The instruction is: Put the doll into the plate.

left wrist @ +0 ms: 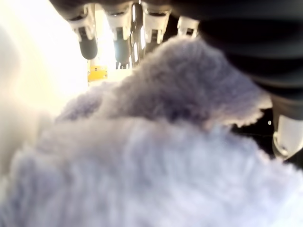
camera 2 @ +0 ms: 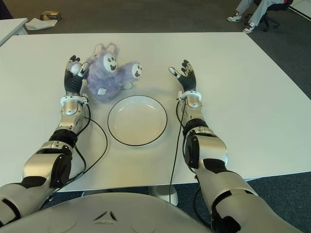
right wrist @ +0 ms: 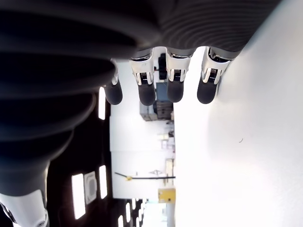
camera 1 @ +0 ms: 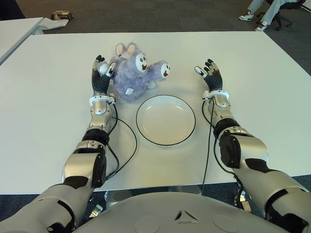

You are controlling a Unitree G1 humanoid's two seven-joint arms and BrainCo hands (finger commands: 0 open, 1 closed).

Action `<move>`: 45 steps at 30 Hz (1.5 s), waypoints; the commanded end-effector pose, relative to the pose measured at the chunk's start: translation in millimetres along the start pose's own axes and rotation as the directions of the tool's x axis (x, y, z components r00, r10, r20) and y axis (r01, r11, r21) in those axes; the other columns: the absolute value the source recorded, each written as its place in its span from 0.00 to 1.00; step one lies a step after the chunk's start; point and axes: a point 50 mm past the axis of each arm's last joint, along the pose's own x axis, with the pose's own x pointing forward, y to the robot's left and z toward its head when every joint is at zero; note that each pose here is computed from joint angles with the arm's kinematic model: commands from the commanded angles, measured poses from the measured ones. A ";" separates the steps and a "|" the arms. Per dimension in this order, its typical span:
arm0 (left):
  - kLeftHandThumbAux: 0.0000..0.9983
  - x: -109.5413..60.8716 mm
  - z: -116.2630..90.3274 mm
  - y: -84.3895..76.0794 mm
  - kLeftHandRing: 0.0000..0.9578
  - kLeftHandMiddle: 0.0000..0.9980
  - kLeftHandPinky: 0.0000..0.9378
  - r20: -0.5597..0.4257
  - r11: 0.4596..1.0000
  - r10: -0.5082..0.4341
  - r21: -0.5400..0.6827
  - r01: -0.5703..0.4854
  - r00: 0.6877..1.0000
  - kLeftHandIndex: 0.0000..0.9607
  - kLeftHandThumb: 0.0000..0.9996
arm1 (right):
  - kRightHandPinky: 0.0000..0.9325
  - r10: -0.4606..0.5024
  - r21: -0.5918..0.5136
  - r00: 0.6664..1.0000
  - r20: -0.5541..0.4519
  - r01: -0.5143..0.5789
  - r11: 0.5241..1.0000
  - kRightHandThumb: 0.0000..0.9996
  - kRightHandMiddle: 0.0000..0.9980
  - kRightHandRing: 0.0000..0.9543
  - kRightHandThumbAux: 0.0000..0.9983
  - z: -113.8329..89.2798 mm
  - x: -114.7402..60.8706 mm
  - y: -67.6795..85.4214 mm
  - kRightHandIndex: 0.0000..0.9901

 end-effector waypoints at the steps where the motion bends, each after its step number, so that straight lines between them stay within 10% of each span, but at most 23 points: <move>1: 0.47 -37.2 -49.1 2.0 0.09 0.11 0.04 -0.199 0.999 -0.003 0.036 0.011 0.980 0.00 0.00 | 0.04 0.000 0.015 0.983 -0.182 0.002 1.000 0.06 0.03 0.03 0.66 -44.4 -21.1 1.1 0.02; 45: 0.47 -33.4 -47.2 1.9 0.09 0.10 0.05 -0.195 1.000 -0.004 0.029 0.010 0.981 0.00 0.00 | 0.04 -0.004 0.016 0.985 -0.173 0.006 1.000 0.04 0.03 0.03 0.68 -41.8 -19.5 2.4 0.02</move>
